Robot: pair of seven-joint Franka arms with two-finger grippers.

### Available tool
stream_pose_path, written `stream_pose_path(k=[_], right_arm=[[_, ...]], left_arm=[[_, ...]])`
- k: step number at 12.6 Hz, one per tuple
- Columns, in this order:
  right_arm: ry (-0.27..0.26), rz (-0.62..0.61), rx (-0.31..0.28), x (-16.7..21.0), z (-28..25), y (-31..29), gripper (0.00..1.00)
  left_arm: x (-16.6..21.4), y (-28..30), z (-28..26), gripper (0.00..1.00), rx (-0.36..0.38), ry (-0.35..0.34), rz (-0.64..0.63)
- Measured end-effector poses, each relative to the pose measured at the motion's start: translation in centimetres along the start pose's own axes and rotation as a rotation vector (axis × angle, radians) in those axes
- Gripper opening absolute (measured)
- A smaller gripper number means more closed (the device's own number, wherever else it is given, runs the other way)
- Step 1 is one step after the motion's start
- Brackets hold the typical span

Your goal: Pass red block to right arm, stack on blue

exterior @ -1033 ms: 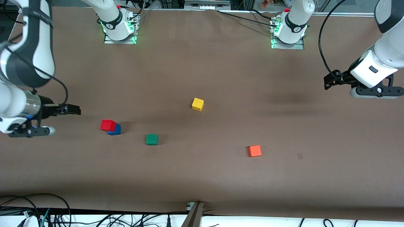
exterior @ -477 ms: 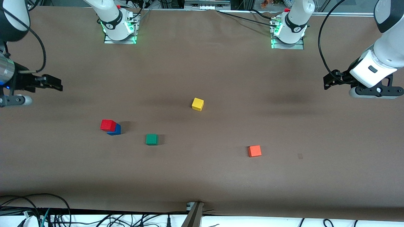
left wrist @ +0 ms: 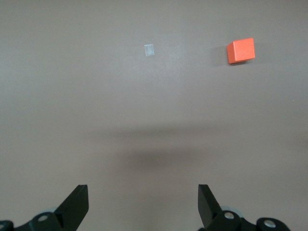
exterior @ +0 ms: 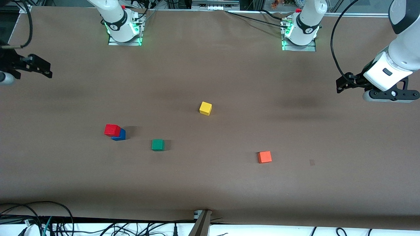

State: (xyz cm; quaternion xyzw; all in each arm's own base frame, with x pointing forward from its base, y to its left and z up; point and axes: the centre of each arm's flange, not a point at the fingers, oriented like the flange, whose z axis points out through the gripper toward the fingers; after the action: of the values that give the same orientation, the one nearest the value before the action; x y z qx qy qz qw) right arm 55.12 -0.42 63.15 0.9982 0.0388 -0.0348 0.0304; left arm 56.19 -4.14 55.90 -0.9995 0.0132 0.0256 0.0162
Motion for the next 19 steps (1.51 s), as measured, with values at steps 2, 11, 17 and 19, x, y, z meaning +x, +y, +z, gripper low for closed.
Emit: stream_pose_path(k=[2, 11, 17, 19], right_arm=[[-0.014, 0.001, 0.003, -1.1, -0.8, 0.0, 1.0], [-0.064, -0.008, 0.005, -0.9, 0.7, -0.8, 1.0], [-0.068, -0.008, 0.005, -0.7, 0.9, -0.8, 1.0], [-0.069, -0.008, 0.005, -0.7, 0.9, -0.8, 1.0]], left_arm=[[0.0, 0.0, 0.0, 1.0, 0.0, 0.0, 0.0], [0.0, 0.0, 0.0, 1.0, 0.0, 0.0, 0.0], [0.0, 0.0, 0.0, 1.0, 0.0, 0.0, 0.0], [0.0, 0.0, 0.0, 1.0, 0.0, 0.0, 0.0]])
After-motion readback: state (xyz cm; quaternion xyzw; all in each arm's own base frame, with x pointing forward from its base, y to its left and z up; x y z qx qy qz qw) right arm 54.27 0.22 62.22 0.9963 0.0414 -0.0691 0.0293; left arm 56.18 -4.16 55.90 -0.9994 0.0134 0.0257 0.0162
